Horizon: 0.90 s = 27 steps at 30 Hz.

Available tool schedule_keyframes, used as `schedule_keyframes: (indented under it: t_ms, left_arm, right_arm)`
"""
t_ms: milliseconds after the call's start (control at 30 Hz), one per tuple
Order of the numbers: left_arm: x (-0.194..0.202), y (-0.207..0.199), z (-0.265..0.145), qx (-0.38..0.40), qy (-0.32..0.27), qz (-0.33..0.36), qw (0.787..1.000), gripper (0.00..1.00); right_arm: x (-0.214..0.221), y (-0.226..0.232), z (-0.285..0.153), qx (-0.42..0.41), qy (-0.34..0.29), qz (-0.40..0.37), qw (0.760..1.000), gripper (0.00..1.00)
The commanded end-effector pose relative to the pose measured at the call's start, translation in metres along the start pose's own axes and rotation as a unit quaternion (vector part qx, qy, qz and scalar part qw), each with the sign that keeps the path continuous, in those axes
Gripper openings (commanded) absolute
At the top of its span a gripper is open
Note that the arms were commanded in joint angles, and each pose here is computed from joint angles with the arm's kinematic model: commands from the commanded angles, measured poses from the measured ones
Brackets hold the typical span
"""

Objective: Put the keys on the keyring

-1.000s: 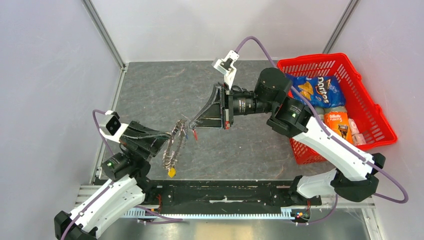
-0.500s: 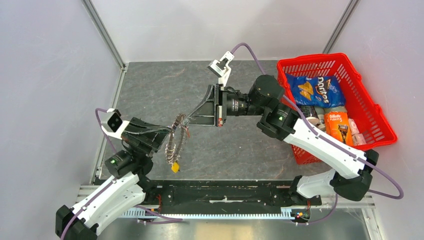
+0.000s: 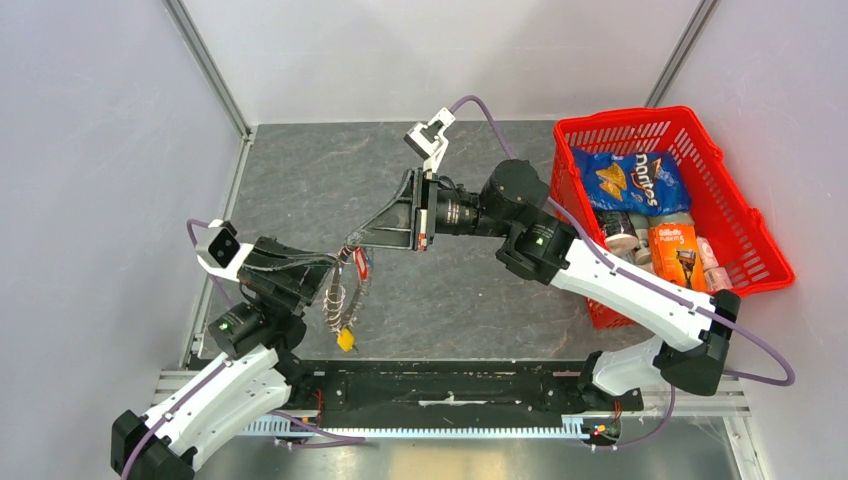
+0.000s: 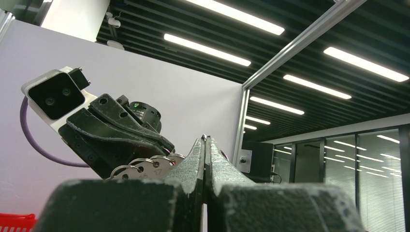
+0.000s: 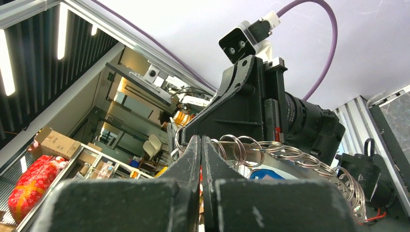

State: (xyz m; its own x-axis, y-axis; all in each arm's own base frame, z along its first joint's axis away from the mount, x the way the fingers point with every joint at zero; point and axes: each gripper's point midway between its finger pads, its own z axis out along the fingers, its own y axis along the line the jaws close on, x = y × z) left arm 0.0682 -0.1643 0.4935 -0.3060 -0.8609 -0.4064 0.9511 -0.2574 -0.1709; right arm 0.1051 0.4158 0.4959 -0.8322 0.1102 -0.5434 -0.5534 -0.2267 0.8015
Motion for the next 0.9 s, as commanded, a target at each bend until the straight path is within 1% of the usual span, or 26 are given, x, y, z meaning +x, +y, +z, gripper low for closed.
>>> schedule_keyframes:
  t_ms: [0,367,467,567,667,733,800,867]
  left_arm:
    - [-0.014,-0.015,0.006,0.029,-0.03,0.037,0.998,0.02]
    - [-0.018,-0.006,0.004,0.014,-0.044,0.053,0.998,0.02]
    - [-0.018,-0.006,0.003,0.014,-0.046,0.06,0.997,0.02]
    - [-0.016,-0.007,0.001,0.014,-0.042,0.063,0.997,0.02]
    - [-0.017,-0.01,0.0,0.016,-0.042,0.064,0.997,0.02]
    - [-0.017,-0.013,0.001,0.016,-0.037,0.067,0.997,0.02]
    - [-0.015,-0.016,0.0,0.014,-0.026,0.07,0.997,0.02]
    - [-0.012,-0.014,-0.001,0.0,-0.013,0.071,0.997,0.02]
  right_arm:
    - [-0.007,0.021,-0.002,-0.024,-0.023,-0.017,0.999,0.0]
    - [-0.002,0.025,-0.002,-0.031,-0.026,-0.017,0.999,0.0]
    - [-0.002,0.023,-0.009,-0.013,-0.031,-0.037,0.999,0.0]
    - [-0.006,0.032,-0.025,0.007,-0.046,-0.083,0.995,0.0]
    - [-0.005,0.036,-0.045,0.038,-0.048,-0.131,0.989,0.0]
    - [-0.003,0.026,-0.064,0.082,-0.05,-0.165,0.982,0.0]
    - [0.002,0.007,-0.085,0.14,-0.043,-0.193,0.97,0.0]
    - [0.015,-0.031,-0.108,0.219,-0.012,-0.215,0.952,0.0]
